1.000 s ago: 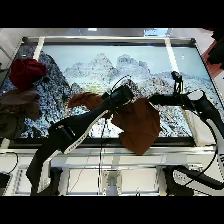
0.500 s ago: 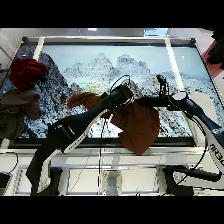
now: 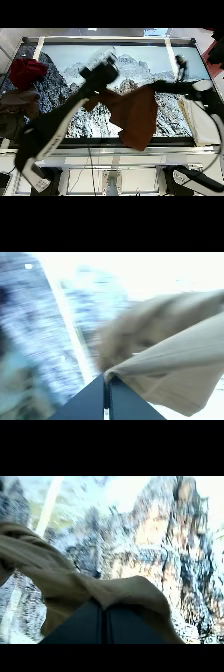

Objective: Fold the shirts.

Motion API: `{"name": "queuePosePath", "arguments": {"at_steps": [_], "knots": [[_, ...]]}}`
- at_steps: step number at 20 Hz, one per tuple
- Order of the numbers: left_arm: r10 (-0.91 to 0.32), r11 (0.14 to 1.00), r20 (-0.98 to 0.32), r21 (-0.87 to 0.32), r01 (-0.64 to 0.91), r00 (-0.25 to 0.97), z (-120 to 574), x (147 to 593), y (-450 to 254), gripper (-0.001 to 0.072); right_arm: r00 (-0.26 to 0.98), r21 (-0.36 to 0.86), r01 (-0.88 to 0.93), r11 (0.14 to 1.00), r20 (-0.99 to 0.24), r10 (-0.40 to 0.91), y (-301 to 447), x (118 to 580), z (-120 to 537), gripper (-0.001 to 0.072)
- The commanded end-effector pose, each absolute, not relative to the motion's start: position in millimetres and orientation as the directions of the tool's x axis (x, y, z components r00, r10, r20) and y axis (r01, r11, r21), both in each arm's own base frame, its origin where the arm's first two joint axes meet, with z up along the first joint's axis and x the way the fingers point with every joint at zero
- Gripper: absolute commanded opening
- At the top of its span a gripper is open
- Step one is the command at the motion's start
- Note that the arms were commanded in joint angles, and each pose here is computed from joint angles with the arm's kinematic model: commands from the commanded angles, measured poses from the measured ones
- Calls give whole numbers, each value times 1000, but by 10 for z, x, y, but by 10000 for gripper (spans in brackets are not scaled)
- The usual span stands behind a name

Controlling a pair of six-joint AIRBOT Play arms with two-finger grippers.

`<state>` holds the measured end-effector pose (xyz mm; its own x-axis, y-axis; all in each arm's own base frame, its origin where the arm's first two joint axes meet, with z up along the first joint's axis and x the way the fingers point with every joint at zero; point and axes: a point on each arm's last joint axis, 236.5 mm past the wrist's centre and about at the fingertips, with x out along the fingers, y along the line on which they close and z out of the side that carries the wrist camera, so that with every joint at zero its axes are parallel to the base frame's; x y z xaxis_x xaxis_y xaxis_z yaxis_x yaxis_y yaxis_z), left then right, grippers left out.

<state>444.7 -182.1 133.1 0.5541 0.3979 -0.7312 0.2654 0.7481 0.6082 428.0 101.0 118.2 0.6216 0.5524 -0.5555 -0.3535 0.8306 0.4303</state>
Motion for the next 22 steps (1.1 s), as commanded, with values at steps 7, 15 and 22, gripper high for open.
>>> {"name": "queuePosePath", "arguments": {"at_steps": [7, 15, 22], "knots": [[211, 955, -455, 284, -84, 865, 3974, 2955, -218, 10, 872, 42, -477, 878, -105, 478, 1037, 2511, 4140, 24], [186, 931, -380, 364, -38, 906, 4075, 3047, -267, 10, 800, 163, -501, 850, -287, 527, 1109, 2553, 3722, 25], [377, 828, -718, 545, 134, 585, 1374, 4500, -393, 9, 577, 392, -387, 835, -603, 551, 911, 3263, 1747, 25]]}}
